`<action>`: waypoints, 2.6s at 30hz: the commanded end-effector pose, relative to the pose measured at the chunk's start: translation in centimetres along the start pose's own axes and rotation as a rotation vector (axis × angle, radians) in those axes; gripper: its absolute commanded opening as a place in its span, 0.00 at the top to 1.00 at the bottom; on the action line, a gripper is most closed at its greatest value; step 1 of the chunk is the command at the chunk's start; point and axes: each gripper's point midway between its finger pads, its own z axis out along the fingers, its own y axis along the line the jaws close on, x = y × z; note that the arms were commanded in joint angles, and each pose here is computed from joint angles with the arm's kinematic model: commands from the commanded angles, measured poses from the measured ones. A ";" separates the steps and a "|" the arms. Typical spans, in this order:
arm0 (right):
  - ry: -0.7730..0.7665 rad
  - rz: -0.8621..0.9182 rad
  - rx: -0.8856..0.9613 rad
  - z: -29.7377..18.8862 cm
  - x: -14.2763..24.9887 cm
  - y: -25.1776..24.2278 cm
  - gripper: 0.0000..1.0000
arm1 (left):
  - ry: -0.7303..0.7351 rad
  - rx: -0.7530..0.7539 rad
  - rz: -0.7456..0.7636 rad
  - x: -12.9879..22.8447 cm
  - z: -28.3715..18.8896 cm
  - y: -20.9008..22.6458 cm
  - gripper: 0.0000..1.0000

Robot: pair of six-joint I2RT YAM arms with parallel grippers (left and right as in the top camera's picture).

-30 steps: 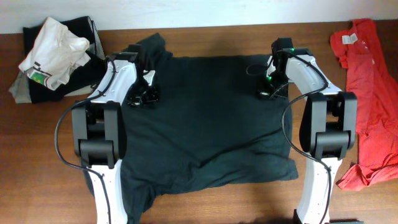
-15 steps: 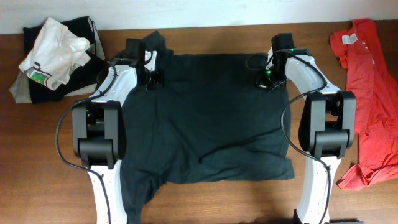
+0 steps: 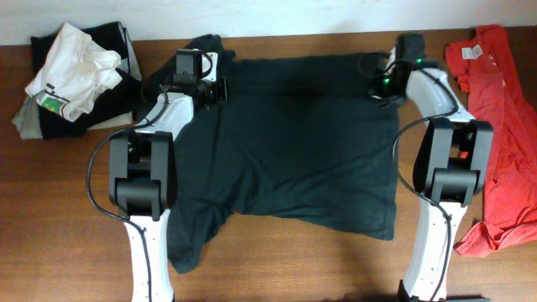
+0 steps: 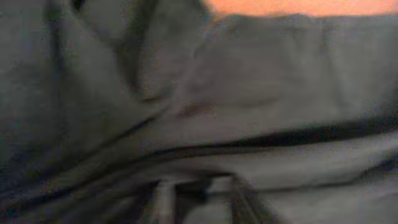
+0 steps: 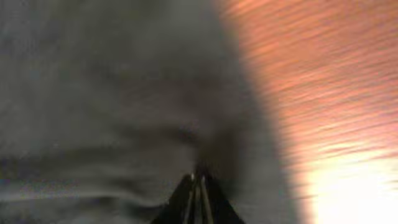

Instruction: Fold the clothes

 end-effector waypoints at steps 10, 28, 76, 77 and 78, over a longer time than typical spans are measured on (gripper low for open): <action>-0.183 0.052 -0.151 -24.8 -6.4 3.2 0.01 | 0.096 -0.123 -0.006 -9.1 -13.5 -2.0 0.01; -0.246 -0.182 0.037 -39.3 5.0 7.7 0.01 | 0.174 -0.302 0.000 -5.5 -35.8 -5.3 0.01; 0.475 0.217 0.138 -7.9 27.1 -4.9 0.96 | 0.593 -0.326 -0.492 26.4 -23.0 6.8 1.00; 0.468 0.231 0.137 -7.9 26.8 -5.3 0.96 | 0.599 -0.326 -0.494 26.6 -22.7 6.9 1.00; 0.463 0.247 0.137 -7.9 26.6 -5.7 0.96 | 0.611 -0.326 -0.497 26.9 -22.4 7.0 1.00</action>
